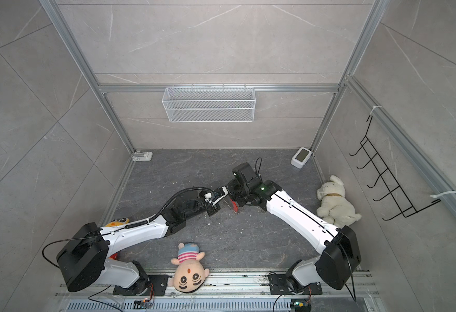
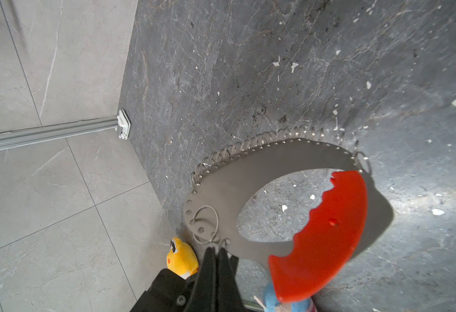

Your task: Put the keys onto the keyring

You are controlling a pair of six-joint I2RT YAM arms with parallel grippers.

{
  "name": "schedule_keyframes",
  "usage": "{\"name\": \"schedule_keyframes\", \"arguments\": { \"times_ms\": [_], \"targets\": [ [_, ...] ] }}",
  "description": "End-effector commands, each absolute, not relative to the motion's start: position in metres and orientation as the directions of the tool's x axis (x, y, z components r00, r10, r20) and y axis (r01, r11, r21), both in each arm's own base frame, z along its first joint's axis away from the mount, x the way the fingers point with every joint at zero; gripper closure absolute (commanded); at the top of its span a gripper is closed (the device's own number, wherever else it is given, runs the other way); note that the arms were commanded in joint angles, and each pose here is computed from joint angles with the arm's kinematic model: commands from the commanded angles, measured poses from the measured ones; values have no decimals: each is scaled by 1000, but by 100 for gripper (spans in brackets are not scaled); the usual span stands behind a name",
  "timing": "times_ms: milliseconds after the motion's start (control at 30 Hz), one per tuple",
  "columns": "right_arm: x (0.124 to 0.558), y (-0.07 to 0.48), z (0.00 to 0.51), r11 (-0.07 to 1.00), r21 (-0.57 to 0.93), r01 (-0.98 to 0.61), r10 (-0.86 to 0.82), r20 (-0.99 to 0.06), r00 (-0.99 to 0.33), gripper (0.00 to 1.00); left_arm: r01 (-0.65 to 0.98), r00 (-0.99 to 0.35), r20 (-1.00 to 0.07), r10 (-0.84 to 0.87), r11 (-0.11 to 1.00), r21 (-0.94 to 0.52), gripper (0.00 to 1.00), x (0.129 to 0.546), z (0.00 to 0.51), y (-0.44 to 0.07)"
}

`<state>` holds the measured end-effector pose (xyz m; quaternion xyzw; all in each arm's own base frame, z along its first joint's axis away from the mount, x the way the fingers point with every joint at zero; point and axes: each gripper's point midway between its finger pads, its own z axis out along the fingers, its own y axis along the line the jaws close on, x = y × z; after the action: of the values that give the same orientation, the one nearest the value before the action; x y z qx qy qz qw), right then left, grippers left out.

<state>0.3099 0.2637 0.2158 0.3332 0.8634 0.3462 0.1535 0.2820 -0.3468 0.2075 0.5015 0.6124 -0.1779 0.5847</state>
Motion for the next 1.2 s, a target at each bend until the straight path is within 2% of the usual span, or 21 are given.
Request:
{"name": "schedule_keyframes", "arguments": {
  "times_ms": [0, 100, 167, 200, 267, 333, 400, 467, 533, 633, 733, 900, 1033, 1167],
  "targets": [
    [306, 269, 233, 511, 741, 436, 668, -24, -744, 100, 804, 237, -899, 369, 445, 395, 100, 286, 231, -349],
    [310, 266, 236, 528, 742, 413, 662, -55, -747, 100, 802, 233, -897, 376, 447, 396, 100, 286, 232, -342],
    [321, 256, 245, 569, 744, 351, 630, -120, -767, 100, 827, 209, -908, 364, 430, 362, 100, 284, 235, -331],
    [326, 249, 251, 593, 742, 314, 609, -158, -778, 96, 850, 191, -918, 348, 409, 332, 100, 281, 238, -327],
    [337, 239, 271, 668, 728, 155, 511, -296, -807, 81, 887, 162, -937, 310, 370, 276, 100, 275, 247, -317],
    [341, 233, 291, 749, 659, -70, 347, -480, -806, 52, 920, 147, -952, 267, 316, 230, 100, 266, 258, -307],
    [339, 233, 298, 791, 547, -273, 181, -636, -751, 38, 947, 122, -965, 231, 265, 183, 100, 258, 269, -299],
    [337, 239, 297, 780, 469, -416, 65, -720, -691, 38, 971, 90, -978, 187, 203, 129, 100, 250, 279, -292],
    [328, 253, 296, 712, 441, -547, -14, -770, -638, 44, 986, 62, -987, 147, 142, 83, 100, 244, 290, -288],
    [324, 266, 294, 636, 425, -644, -48, -811, -582, 53, 993, 38, -988, 147, 101, 53, 100, 245, 295, -287],
    [321, 279, 291, 569, 434, -698, -67, -822, -566, 60, 995, 30, -990, 141, 92, 44, 100, 249, 299, -290],
    [305, 292, 299, 452, 449, -771, -49, -850, -524, 62, 997, 27, -998, 63, 72, 31, 100, 253, 312, -295],
    [297, 295, 305, 400, 450, -799, -27, -865, -501, 71, 998, 14, -1000, -4, 63, 14, 100, 258, 323, -299],
    [293, 293, 308, 395, 442, -805, -7, -875, -484, 80, 998, -15, -999, -42, 59, -18, 100, 264, 328, -301]
  ]
}}
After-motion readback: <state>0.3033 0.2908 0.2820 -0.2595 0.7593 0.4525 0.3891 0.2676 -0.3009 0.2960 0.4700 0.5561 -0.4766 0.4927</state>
